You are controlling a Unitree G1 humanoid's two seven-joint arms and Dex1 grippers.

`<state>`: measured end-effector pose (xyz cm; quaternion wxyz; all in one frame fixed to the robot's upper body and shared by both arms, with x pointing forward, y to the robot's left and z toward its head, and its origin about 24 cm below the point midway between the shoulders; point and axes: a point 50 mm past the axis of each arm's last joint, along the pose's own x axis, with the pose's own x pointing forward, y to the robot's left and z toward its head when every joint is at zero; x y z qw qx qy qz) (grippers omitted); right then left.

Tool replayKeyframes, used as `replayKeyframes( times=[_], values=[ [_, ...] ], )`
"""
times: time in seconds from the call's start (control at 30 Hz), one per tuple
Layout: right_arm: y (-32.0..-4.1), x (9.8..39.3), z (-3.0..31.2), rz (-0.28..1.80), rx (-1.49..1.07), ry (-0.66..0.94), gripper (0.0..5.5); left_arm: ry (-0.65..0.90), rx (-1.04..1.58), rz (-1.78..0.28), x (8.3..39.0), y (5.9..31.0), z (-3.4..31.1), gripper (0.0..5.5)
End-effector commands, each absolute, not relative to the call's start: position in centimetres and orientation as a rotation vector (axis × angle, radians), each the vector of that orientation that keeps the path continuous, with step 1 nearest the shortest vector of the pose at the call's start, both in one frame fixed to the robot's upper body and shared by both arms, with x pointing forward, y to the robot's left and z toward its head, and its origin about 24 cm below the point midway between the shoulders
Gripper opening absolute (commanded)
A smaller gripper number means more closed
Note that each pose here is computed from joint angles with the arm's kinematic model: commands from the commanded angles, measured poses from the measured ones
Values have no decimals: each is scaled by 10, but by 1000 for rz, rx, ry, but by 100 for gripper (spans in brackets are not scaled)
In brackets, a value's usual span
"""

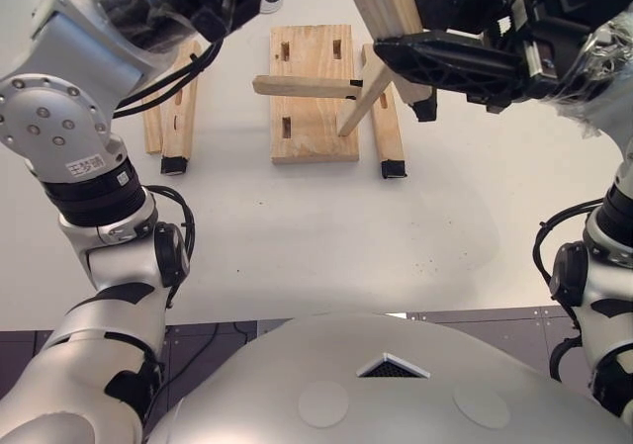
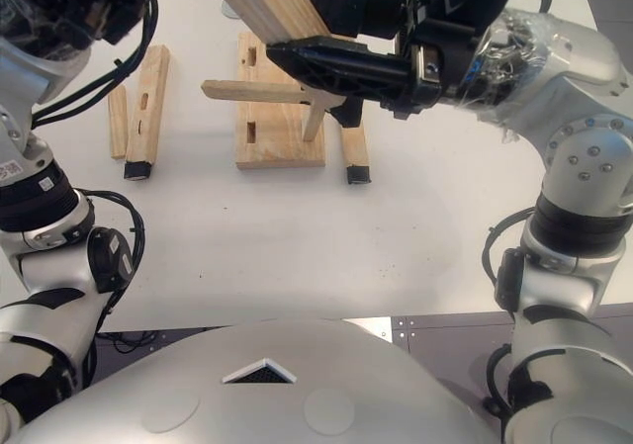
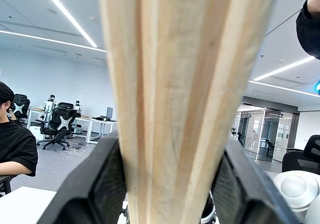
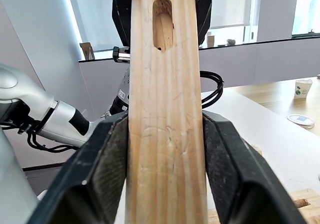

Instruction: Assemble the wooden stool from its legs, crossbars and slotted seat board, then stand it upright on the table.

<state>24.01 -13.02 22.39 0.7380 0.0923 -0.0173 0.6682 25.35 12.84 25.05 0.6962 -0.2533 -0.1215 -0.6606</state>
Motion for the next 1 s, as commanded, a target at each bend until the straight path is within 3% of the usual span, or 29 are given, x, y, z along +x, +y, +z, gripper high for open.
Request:
replayKeyframes(
  times=[0.03, 0.1, 0.3, 0.47, 0.7, 1.0],
  values=[
    [-136, 246, 225, 1415, 196, -17, 295, -290, -549, -1302, 274, 146, 246, 204],
    [-142, 249, 229, 1395, 183, -30, 338, -301, -545, -1232, 282, 160, 244, 203],
    [-165, 256, 238, 1332, 183, -66, 341, -335, -509, -1050, 299, 208, 238, 203],
    [-169, 260, 233, 1303, 191, -60, 341, -312, -515, -941, 311, 233, 217, 203],
    [-171, 267, 221, 1257, 180, -37, 341, -128, -463, -890, 312, 236, 141, 203],
    [-172, 272, 213, 1240, 172, -11, 341, 1, -523, -905, 305, 236, 94, 203]
  ],
)
